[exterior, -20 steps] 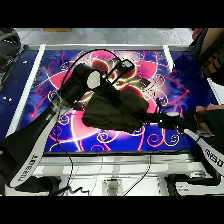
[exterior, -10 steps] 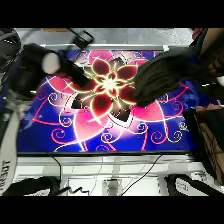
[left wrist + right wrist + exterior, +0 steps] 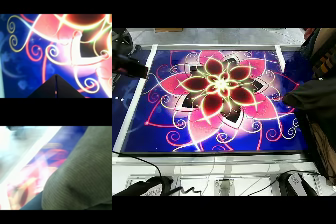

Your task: Fold the clothes and pants, and hang the long-sleeved shirts on hangers.

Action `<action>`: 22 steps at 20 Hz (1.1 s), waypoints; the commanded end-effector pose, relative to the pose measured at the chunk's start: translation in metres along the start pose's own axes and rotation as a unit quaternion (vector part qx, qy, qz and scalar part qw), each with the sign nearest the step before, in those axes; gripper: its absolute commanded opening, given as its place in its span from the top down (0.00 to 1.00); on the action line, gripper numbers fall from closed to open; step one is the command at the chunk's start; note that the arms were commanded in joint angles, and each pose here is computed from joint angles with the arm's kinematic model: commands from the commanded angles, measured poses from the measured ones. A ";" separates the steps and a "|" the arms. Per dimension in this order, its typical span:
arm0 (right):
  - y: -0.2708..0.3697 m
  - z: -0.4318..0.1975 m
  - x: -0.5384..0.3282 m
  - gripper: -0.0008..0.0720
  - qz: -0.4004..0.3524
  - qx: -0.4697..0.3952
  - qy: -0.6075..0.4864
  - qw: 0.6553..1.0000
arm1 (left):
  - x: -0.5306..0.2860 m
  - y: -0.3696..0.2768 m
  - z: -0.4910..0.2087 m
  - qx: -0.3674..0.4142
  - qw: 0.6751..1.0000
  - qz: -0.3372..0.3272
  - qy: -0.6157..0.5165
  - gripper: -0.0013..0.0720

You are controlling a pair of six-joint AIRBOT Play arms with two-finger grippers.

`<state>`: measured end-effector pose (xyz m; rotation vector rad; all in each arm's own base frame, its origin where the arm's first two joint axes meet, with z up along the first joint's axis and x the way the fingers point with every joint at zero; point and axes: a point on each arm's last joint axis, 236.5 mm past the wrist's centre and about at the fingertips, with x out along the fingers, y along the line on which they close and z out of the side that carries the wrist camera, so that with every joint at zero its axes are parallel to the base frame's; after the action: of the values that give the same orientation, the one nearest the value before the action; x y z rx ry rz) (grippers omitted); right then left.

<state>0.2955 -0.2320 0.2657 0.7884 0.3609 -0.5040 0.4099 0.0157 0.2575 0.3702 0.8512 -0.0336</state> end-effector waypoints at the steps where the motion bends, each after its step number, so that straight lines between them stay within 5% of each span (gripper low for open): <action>1: -0.123 -0.023 -0.060 0.95 -0.209 0.093 0.042 0.972 | -0.007 0.022 -0.014 -0.024 1.000 0.016 0.012 0.96; 6: -0.195 -0.041 -0.111 0.95 -0.344 0.132 0.060 0.928 | -0.005 0.010 -0.010 -0.026 1.000 -0.010 0.005 0.96; 7: -0.195 -0.039 -0.110 0.86 -0.344 0.132 0.055 0.928 | -0.005 0.010 -0.009 -0.026 1.000 -0.009 0.003 0.96; 9: -0.197 -0.033 -0.107 0.04 -0.341 0.134 0.044 0.929 | -0.005 0.011 -0.008 -0.026 1.000 -0.008 0.001 0.96; 13: -0.193 -0.029 -0.097 0.09 -0.326 0.130 0.041 0.935 | -0.005 0.011 -0.008 -0.026 1.000 -0.008 0.001 0.96; 16: -0.152 -0.037 -0.052 0.41 -0.260 0.107 0.078 0.956 | -0.005 0.011 -0.008 -0.026 1.000 -0.008 0.001 0.96; 19: -0.084 -0.064 0.004 0.71 -0.180 -0.018 0.145 0.973 | -0.005 0.011 -0.008 -0.026 1.000 -0.008 0.001 0.96; 22: 0.004 -0.118 0.048 0.89 -0.077 -0.149 0.209 0.963 | -0.005 0.011 -0.008 -0.026 1.000 -0.008 0.001 0.96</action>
<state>0.2587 -0.2221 0.1712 0.7381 0.8179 -0.6691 0.4028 0.0276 0.2596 0.3142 0.8560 -0.0260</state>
